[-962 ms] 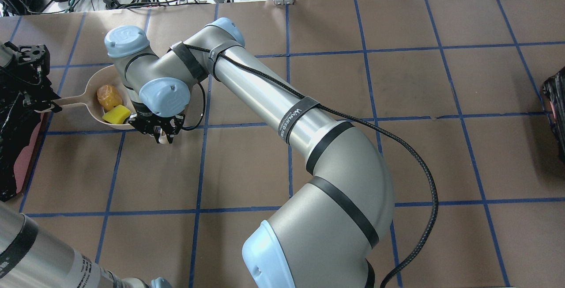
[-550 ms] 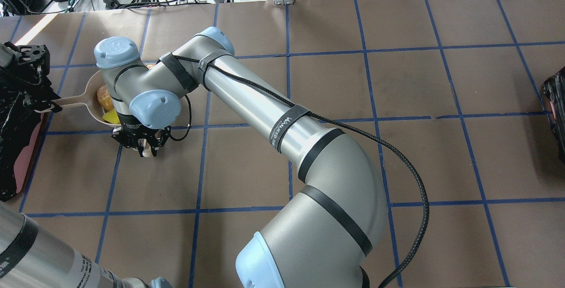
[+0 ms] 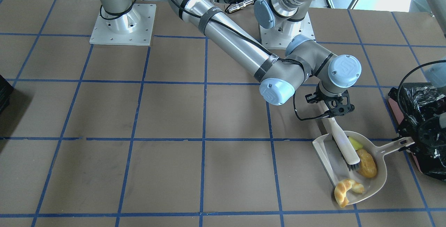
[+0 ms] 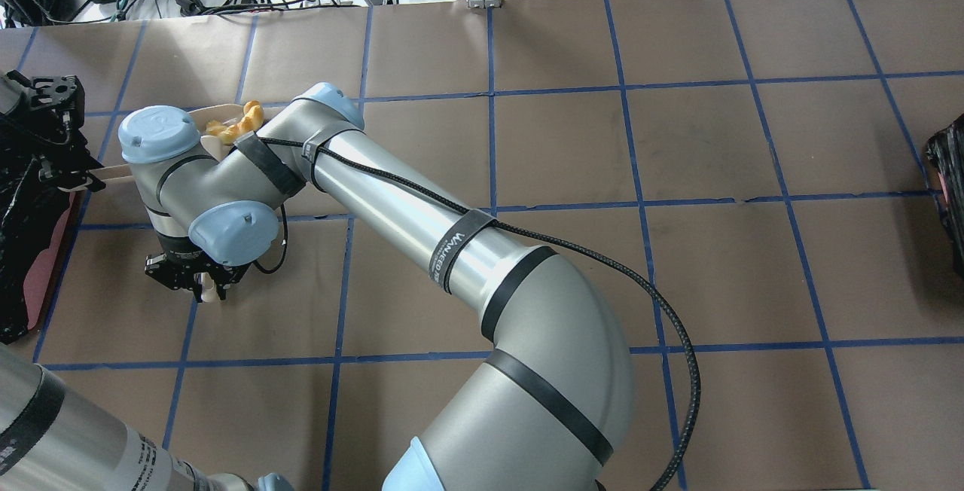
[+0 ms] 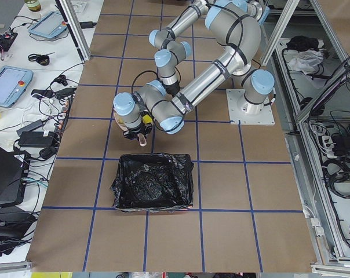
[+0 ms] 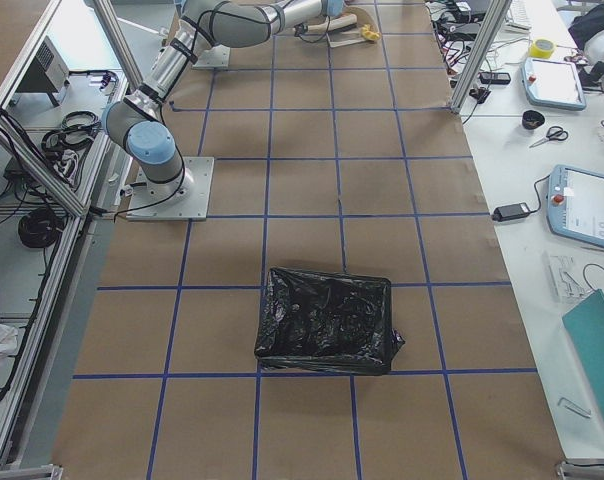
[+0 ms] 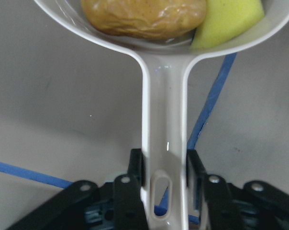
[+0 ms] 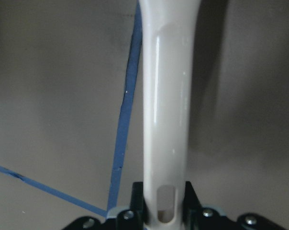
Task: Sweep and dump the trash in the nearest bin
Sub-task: 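Brush the remaining debris farther into the dustpan with the right gripper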
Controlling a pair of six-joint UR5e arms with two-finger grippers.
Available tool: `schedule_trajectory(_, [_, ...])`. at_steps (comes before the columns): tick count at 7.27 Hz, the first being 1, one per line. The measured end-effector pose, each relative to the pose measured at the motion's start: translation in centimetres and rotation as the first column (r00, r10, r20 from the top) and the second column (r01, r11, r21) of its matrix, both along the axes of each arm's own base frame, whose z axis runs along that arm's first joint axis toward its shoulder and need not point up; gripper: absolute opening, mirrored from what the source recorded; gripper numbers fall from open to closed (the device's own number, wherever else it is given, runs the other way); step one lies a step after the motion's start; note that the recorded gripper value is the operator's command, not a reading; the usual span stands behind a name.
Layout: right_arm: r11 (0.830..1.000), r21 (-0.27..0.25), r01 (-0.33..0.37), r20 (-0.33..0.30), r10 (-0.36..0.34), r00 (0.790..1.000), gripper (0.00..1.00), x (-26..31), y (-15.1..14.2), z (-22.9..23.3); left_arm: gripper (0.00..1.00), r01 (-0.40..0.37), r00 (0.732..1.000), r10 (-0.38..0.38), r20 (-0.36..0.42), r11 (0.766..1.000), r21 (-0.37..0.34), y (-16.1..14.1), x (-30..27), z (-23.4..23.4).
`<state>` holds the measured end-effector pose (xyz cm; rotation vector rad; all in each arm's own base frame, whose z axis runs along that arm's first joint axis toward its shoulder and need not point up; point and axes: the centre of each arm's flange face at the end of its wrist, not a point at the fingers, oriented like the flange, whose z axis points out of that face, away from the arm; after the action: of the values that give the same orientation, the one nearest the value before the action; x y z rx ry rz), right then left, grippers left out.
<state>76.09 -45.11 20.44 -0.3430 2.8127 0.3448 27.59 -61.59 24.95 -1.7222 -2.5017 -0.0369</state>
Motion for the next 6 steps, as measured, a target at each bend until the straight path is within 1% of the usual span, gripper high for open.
schedule_trajectory(1, [1.000, -0.010, -0.012, -0.005, 0.012, 1.000, 0.00, 0.0, 0.3, 0.8, 0.00, 0.000, 1.000, 0.000, 0.001, 1.000, -0.001, 0.0, 0.0, 0.0])
schedule_trajectory(2, [1.000, -0.016, -0.024, -0.027, 0.024, 0.999, 0.00, -0.6, 0.3, 2.0, 0.00, 0.000, 1.000, 0.000, 0.001, 1.000, -0.002, 0.0, 0.0, 0.1])
schedule_trajectory(3, [0.999, -0.023, -0.023, -0.060, 0.022, 0.998, 0.00, -1.9, -0.3, 3.6, 0.00, 0.001, 1.000, -0.001, 0.002, 1.000, -0.006, 0.0, 0.0, 0.3])
schedule_trajectory(4, [1.000, -0.024, -0.007, -0.091, 0.005, 0.996, 0.00, -3.5, -1.5, 5.1, 0.00, 0.005, 1.000, -0.005, 0.002, 1.000, -0.015, 0.0, -0.1, 0.6])
schedule_trajectory(5, [1.000, -0.011, 0.021, -0.122, -0.022, 0.992, 0.00, -5.7, -3.1, 6.6, 0.00, 0.008, 1.000, -0.008, 0.002, 1.000, -0.027, 0.0, -0.2, 1.2])
schedule_trajectory(6, [0.999, 0.014, 0.050, -0.156, -0.047, 0.987, 0.00, -7.9, -4.4, 8.0, 0.00, 0.010, 1.000, -0.010, -0.003, 0.999, -0.044, 0.0, -0.3, 1.9])
